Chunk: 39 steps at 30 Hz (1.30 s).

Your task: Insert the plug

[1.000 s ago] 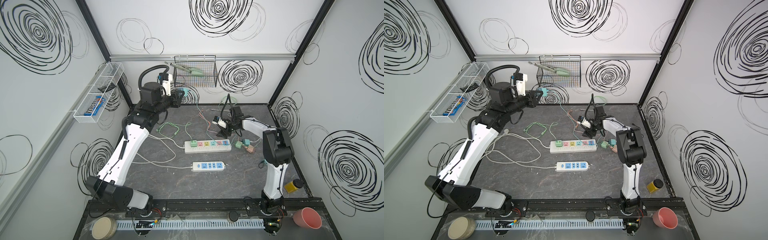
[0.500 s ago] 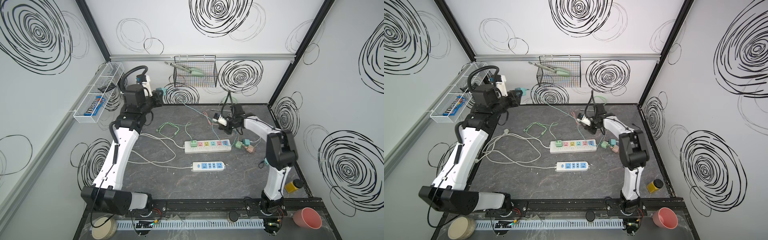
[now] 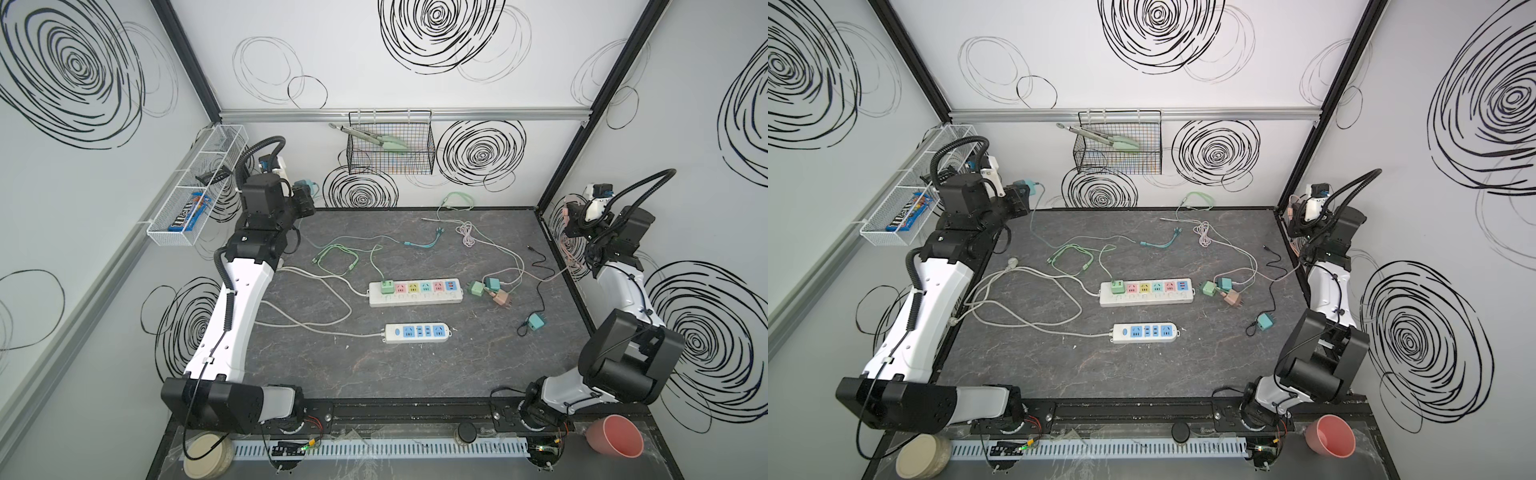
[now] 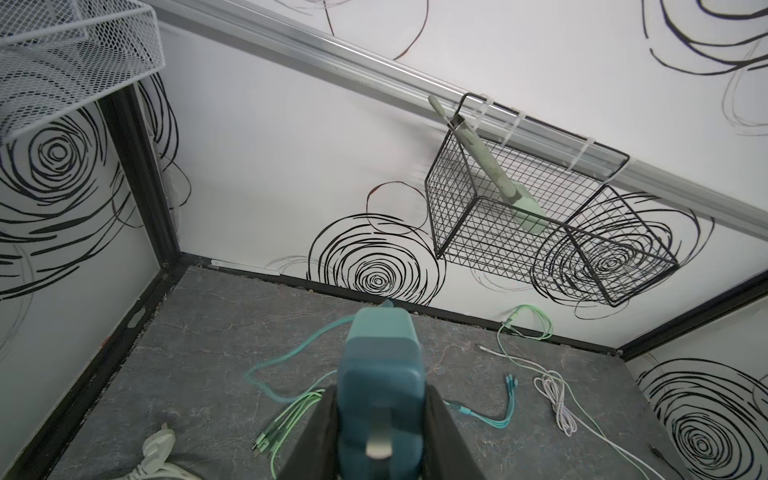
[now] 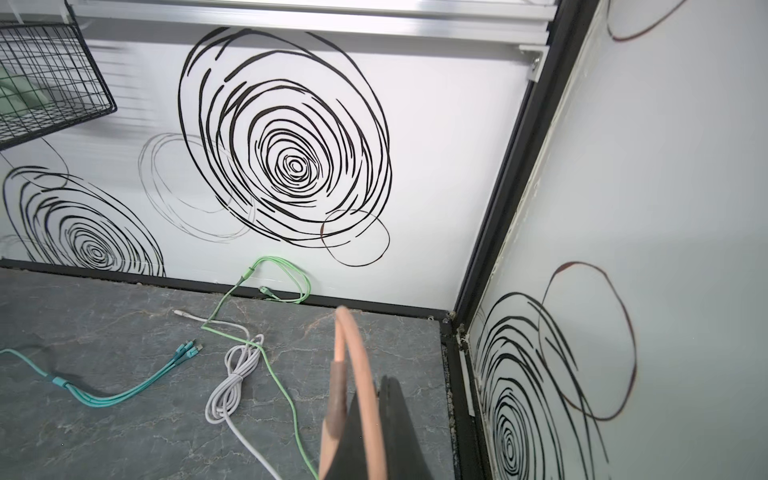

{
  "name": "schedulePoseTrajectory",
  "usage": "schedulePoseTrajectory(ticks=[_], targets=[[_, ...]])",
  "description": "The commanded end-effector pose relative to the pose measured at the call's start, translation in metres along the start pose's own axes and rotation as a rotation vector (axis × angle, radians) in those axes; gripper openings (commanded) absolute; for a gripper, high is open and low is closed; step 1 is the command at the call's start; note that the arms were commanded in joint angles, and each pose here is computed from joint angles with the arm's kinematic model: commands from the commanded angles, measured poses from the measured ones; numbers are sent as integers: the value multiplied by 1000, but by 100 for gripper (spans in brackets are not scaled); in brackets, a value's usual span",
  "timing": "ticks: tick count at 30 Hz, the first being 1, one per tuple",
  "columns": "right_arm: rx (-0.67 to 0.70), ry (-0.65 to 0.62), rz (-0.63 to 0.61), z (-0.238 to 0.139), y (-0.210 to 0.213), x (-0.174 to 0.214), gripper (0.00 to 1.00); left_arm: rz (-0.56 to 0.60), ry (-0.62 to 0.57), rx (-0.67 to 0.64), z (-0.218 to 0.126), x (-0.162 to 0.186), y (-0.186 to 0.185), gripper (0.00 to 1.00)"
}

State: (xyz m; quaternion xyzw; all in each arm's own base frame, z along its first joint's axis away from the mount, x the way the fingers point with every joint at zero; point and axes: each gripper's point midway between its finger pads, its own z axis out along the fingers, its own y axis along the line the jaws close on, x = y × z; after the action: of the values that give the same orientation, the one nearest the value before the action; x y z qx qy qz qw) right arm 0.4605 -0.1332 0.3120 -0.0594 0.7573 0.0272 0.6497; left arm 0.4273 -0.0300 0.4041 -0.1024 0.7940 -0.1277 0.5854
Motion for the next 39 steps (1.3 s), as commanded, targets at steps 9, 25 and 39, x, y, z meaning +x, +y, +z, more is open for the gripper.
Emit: schedulePoseTrajectory(ticks=[9, 25, 39], targets=[[-38, 201, 26, 50, 57, 49, 50, 203, -24, 303, 1, -10, -120, 0], [-709, -23, -56, 31, 298, 12, 97, 257, -232, 767, -86, -89, -263, 0], [-902, -159, -153, 71, 435, 39, 97, 175, -260, 1021, -170, -102, -282, 0]])
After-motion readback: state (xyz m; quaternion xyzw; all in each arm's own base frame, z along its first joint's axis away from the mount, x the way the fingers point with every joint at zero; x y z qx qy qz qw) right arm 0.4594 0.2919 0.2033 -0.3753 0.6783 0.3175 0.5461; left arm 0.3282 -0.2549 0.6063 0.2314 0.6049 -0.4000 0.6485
